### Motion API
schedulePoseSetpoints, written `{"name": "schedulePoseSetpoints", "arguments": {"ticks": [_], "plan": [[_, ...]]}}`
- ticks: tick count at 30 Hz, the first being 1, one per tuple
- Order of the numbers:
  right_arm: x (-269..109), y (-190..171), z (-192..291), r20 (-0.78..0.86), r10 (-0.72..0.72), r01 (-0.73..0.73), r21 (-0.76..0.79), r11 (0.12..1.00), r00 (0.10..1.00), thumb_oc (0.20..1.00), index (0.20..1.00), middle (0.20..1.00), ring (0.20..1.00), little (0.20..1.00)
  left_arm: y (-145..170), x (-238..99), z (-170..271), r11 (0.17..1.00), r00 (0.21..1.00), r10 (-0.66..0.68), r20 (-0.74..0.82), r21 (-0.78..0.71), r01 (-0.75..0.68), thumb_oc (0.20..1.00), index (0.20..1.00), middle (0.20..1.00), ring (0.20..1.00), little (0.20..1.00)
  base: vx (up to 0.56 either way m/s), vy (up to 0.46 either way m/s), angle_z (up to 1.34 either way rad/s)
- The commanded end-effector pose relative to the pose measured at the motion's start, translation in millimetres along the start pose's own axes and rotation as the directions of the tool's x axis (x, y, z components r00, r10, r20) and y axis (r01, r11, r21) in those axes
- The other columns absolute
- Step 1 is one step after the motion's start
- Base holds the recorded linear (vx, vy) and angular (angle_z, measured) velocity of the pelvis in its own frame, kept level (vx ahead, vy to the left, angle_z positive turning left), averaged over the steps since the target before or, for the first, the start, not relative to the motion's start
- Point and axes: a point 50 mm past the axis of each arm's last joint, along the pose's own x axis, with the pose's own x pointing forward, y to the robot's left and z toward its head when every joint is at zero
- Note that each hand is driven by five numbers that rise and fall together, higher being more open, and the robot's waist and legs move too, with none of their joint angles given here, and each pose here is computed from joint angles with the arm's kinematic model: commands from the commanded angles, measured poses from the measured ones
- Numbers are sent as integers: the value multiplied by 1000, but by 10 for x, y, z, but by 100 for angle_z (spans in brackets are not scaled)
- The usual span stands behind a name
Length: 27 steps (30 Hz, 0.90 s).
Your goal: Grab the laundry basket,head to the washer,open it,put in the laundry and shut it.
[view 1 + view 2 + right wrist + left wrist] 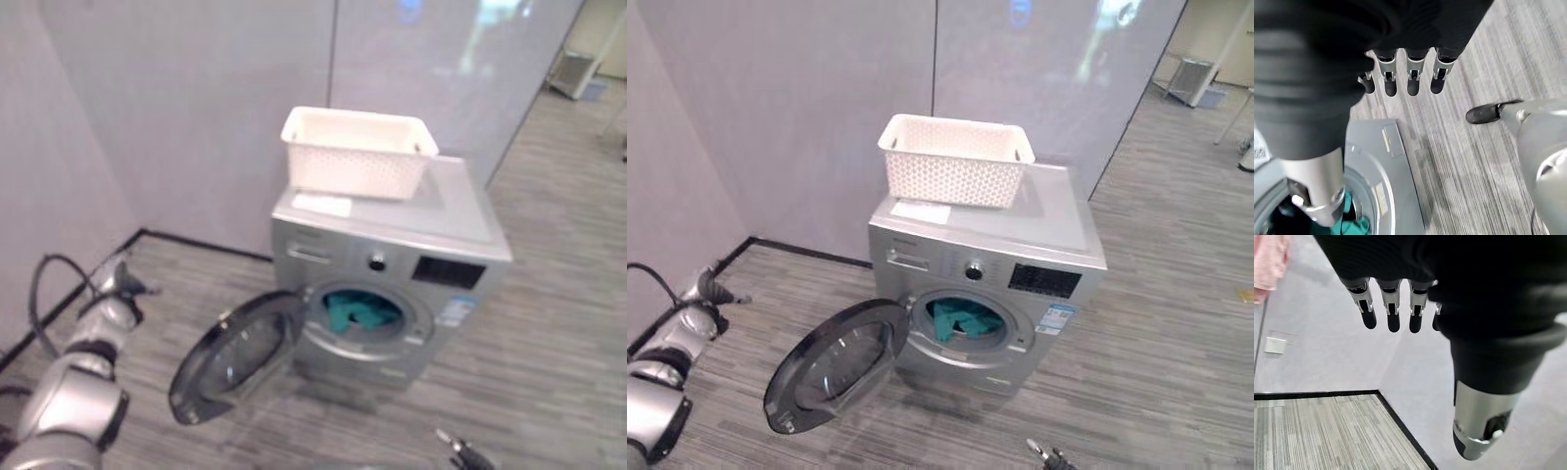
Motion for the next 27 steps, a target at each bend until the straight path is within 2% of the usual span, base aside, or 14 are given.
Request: {"name": "schedulePoseSetpoints", "arguments": {"ticks": [1, 6, 10, 18, 24, 25, 27], "plan": [[48, 174, 272, 108, 61, -60, -5, 998, 992, 1000, 1000, 1000, 1000, 1000, 416, 148, 184, 995, 996, 93, 1, -28, -93, 1000, 1000, 1000, 1000, 1000, -24, -26, -9], [52, 236, 301, 113, 89, -88, -11, 996, 990, 1000, 1000, 1000, 1000, 1000, 412, 169, 258, 988, 998, 57, -12, -144, -58, 1000, 1000, 1000, 1000, 1000, -4, -7, -4], [58, 322, 357, 122, 127, -124, -27, 992, 984, 1000, 1000, 1000, 1000, 1000, 240, 135, 161, 975, 997, -34, -71, -221, 18, 1000, 1000, 1000, 1000, 1000, 1, -7, -7], [34, 551, 572, 199, 224, -213, -73, 974, 954, 1000, 1000, 1000, 1000, 1000, 59, 86, 74, 976, 987, -118, -114, -199, 94, 1000, 1000, 1000, 1000, 1000, -49, -37, -10], [21, 605, 605, 221, 237, -223, -88, 971, 946, 1000, 1000, 1000, 1000, 1000, -338, -1, 304, 962, 976, -216, -23, -178, 208, 1000, 1000, 1000, 1000, 1000, -45, -49, -6], [20, 594, 611, 225, 232, -218, -86, 972, 946, 1000, 1000, 1000, 1000, 1000, -515, -55, 440, 951, 966, -257, 28, -172, 258, 1000, 1000, 1000, 1000, 1000, -54, -26, 1], [20, 573, 620, 234, 223, -210, -76, 975, 947, 1000, 1000, 1000, 1000, 1000, -674, -116, 656, 934, 952, -287, 107, -188, 303, 1000, 1000, 1000, 1000, 1000, -52, -23, 1]]}}
